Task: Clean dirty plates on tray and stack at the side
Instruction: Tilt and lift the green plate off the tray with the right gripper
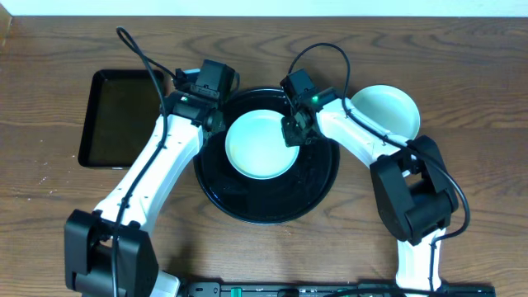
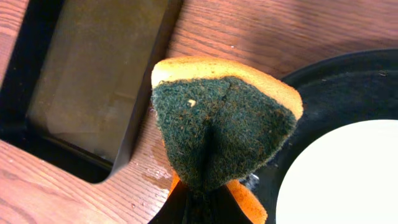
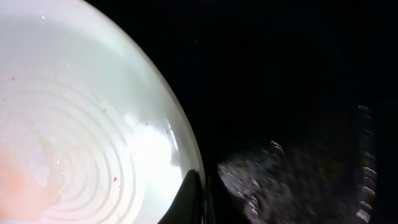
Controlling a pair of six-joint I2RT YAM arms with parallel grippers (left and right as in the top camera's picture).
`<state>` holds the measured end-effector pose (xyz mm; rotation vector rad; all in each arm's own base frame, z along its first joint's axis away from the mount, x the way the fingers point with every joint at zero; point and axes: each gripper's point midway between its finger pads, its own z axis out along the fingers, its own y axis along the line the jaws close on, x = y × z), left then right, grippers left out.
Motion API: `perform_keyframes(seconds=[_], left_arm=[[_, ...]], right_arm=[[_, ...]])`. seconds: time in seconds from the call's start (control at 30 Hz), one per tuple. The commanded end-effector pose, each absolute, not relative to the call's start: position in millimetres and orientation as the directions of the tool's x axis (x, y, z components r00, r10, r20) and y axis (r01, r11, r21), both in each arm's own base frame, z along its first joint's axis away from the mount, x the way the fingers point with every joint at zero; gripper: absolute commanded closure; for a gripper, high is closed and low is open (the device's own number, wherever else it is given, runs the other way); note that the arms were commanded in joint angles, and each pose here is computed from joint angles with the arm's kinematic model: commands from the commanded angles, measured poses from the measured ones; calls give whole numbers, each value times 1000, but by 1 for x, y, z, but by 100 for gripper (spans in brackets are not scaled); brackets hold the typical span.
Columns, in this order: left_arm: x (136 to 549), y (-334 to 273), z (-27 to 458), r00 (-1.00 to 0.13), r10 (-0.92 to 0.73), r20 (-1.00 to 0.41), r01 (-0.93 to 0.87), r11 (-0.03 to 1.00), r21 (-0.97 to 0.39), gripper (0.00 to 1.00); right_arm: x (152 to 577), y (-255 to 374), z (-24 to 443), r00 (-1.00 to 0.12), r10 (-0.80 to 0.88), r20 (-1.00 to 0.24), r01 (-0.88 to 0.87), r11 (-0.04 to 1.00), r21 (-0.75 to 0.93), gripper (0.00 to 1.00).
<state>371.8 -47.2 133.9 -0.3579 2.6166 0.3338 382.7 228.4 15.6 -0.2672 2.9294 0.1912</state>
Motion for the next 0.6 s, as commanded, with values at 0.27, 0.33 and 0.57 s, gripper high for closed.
perform_keyframes(seconds=[0.27,0.33,0.57], left_arm=[[355,-75,108,-910,-208,-359,-242,969,50,92],[355,-75,108,-910,-209,-358,-241,969,47,92],[355,-75,108,-910,-209,-358,-241,969,47,91]], right_arm=[[417,188,180,-805,-221,-551,-206,974,-90,99],[412,185,203,-772,-249,-585,-235,967,-101,99],[401,167,250,-678,-365,-638,-271,931,-245,99]])
